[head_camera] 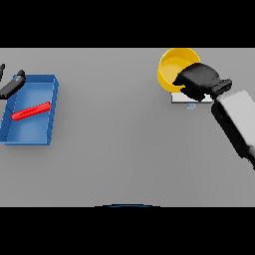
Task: Pick up the red beaker and tilt it to pour out 1 green nut into yellow bowl. Pick up the yellow bowl and place it on the metallic measuring scale.
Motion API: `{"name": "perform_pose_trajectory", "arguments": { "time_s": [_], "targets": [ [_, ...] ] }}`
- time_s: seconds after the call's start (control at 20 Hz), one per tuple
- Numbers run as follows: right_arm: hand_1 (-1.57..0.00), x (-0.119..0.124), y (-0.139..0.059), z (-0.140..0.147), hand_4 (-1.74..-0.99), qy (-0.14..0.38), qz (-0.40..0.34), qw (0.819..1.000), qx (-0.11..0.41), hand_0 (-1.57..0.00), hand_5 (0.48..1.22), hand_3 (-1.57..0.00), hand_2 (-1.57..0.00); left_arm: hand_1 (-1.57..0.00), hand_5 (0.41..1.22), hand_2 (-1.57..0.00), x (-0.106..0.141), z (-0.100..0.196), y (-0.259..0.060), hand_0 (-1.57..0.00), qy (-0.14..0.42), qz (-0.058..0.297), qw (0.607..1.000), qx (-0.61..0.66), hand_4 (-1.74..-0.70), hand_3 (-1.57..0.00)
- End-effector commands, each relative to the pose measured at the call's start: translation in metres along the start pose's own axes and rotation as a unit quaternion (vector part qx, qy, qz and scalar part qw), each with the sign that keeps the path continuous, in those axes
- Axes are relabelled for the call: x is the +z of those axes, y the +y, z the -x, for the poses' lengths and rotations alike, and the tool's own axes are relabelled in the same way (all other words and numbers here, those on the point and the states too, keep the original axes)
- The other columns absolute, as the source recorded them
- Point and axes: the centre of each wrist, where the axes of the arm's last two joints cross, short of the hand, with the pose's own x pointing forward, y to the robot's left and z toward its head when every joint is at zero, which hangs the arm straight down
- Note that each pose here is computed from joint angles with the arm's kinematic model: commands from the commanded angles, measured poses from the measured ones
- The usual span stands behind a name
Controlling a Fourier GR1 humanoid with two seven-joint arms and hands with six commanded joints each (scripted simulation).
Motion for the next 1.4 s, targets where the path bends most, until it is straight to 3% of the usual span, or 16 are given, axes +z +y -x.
{"name": "perform_pose_trajectory", "arguments": {
  "time_s": [0.0, 0.35, 0.6, 0.8, 0.9, 0.95, 1.0, 1.15, 1.35],
  "targets": [
    [-1.57, 0.0, 0.003, 0.008, -1.741, 0.007, -0.002, 1.0, -0.007, -1.57, 1.221, -1.15, -1.55, 0.0, 0.738, 0.0, 0.001, 0.001, 0.0, 0.0, 0.002, 0.002, 1.0, 0.0, -0.74, 0.0],
    [-1.57, -0.008, 0.027, 0.039, -1.741, 0.066, -0.009, 0.997, -0.035, -1.57, 1.221, -1.27, -1.46, 0.0, 0.714, 0.0, 0.001, 0.001, 0.003, 0.0, 0.008, 0.005, 1.0, -0.008, -0.72, 0.0],
    [-1.57, -0.016, 0.035, 0.047, -1.741, 0.072, -0.026, 0.995, -0.067, -1.56, 1.221, -1.37, -1.41, 0.0, 0.71, 0.0, 0.002, 0.002, 0.001, 0.0, 0.009, 0.003, 1.0, -0.009, -0.73, 0.0],
    [-1.57, -0.018, 0.045, 0.051, -1.741, 0.077, -0.04, 0.993, -0.084, -1.42, 1.221, -1.49, -1.36, 0.0, 0.712, 0.0, 0.002, -0.002, 0.001, 0.0, 0.008, 0.003, 1.0, -0.012, -0.73, 0.0],
    [-1.57, -0.02, 0.046, 0.051, -1.741, 0.081, -0.046, 0.992, -0.087, -1.4, 1.221, -1.36, -1.39, 0.0, 0.715, 0.0, 0.003, -0.001, 0.002, 0.0, 0.01, 0.005, 1.0, -0.012, -0.73, 0.0],
    [-1.46, -0.018, 0.044, 0.053, -1.741, 0.079, -0.048, 0.991, -0.093, -1.33, 1.221, -1.2, -1.42, 0.0, 0.717, 0.0, 0.003, 0.001, 0.001, 0.0, 0.01, 0.003, 1.0, -0.009, -0.73, 0.0],
    [-1.32, -0.017, 0.042, 0.056, -1.701, 0.077, -0.044, 0.991, -0.1, -1.13, 1.221, -1.06, -1.33, 0.0, 0.72, 0.0, 0.003, -0.001, 0.002, 0.0, 0.009, 0.005, 1.0, -0.009, -0.73, 0.0],
    [-0.83, -0.016, 0.041, 0.059, -1.588, 0.089, -0.053, 0.988, -0.111, -0.58, 1.016, -0.74, -0.91, 0.0, 0.729, 0.0, 0.003, 0.001, 0.0, 0.0, 0.005, 0.009, 1.0, -0.006, -0.73, 0.0],
    [-0.38, -0.015, 0.043, 0.062, -1.501, 0.087, -0.069, 0.989, -0.095, -0.24, 0.877, -0.53, -0.52, 0.0, 0.708, 0.0, 0.0, 0.001, 0.0, 0.0, 0.007, 0.005, 1.0, -0.008, -0.72, 0.0]
  ]
}}
